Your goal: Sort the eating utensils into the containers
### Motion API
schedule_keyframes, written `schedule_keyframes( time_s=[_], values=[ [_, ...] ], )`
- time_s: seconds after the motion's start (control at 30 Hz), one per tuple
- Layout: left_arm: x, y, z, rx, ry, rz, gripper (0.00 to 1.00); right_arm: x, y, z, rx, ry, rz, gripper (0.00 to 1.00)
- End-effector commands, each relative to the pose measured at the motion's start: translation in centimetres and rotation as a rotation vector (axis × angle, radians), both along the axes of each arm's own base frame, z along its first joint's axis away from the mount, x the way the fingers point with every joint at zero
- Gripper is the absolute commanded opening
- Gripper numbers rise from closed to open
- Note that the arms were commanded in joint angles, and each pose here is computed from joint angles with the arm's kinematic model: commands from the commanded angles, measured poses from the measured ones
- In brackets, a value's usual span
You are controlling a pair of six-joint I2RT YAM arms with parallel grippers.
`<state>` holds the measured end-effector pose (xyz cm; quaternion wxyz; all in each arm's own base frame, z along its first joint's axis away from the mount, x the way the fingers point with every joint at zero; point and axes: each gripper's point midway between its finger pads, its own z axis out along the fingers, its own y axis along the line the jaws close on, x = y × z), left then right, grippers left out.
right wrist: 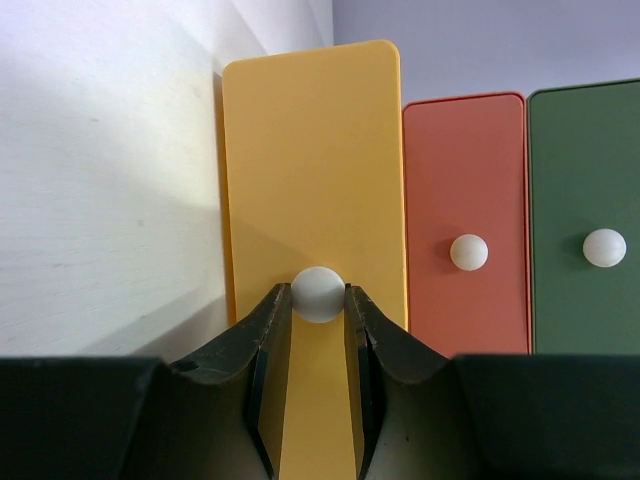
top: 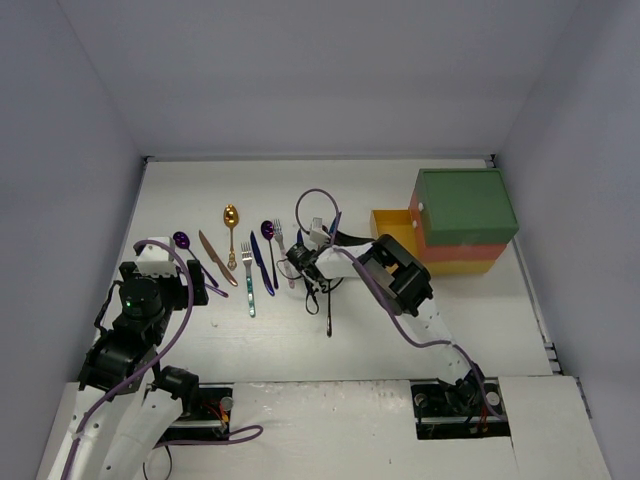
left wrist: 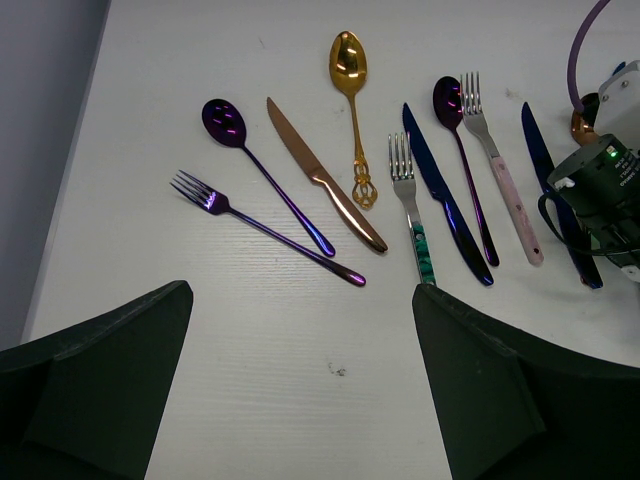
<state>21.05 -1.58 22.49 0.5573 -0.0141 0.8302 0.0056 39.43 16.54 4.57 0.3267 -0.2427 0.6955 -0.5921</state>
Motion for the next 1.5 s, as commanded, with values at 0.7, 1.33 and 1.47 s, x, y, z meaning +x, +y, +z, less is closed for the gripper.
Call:
schedule_keyframes(
  time_s=[0.7, 1.33, 1.47],
  values=[
    [0.9, -0.8, 1.9, -0.033, -0.077, -0.024, 0.9, 0.0, 7.1, 14.5, 0.743, -0.127, 0.216, 0.64],
    [1.0, -0.9, 1.7, -0.03, -0.071, -0.029, 0.9, -0.3, 2.5, 6.1, 1.336, 0.166, 0.018, 0.75],
    [1.0, -0.9, 1.6, -0.029, -0.065, -0.028, 0.91, -0.4, 2.5, 4.2, 1.35, 0.198, -0.01, 0.75]
  ],
)
